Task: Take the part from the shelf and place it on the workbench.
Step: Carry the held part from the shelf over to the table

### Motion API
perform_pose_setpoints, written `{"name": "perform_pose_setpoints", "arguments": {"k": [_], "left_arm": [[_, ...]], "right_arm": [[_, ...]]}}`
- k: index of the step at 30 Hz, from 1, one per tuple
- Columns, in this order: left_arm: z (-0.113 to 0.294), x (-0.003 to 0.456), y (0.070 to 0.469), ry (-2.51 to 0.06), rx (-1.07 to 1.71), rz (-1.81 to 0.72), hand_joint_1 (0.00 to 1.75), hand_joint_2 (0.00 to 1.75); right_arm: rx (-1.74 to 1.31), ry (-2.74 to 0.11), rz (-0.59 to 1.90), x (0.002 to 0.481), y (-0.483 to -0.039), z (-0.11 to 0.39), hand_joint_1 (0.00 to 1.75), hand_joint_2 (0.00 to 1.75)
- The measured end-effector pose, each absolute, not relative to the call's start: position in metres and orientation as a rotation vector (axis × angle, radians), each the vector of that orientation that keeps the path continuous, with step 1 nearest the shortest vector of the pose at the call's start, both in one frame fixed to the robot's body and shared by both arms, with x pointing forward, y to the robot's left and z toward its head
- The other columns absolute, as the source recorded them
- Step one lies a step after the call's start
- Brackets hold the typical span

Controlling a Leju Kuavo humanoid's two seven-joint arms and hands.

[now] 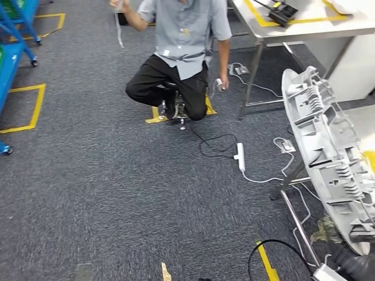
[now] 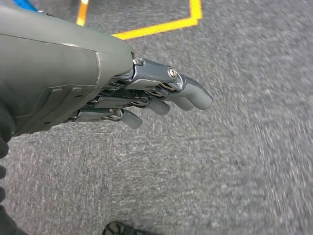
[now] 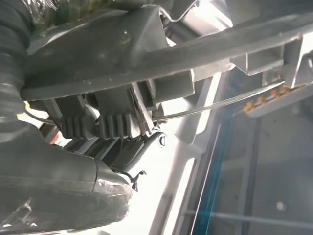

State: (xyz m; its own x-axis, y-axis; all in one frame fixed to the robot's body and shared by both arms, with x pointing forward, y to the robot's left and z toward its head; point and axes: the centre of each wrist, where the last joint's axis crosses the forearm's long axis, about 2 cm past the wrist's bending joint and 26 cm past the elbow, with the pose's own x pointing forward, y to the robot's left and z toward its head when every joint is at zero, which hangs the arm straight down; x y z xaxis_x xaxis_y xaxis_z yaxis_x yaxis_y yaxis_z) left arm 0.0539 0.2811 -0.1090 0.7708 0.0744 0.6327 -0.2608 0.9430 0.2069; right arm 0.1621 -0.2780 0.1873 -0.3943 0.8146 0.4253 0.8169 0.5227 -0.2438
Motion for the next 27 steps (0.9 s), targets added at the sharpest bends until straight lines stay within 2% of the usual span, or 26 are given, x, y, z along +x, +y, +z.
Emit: {"name": "perform_pose_setpoints", "arguments": {"k": [27], "left_arm": [[-0.108,0.058,0.275,-0.698,0.261,0.167,0.00,1.75]], "right_arm": [[-1.446,-2.186,0.034,0.164,-0.298,0.185,1.75,1.75]]}}
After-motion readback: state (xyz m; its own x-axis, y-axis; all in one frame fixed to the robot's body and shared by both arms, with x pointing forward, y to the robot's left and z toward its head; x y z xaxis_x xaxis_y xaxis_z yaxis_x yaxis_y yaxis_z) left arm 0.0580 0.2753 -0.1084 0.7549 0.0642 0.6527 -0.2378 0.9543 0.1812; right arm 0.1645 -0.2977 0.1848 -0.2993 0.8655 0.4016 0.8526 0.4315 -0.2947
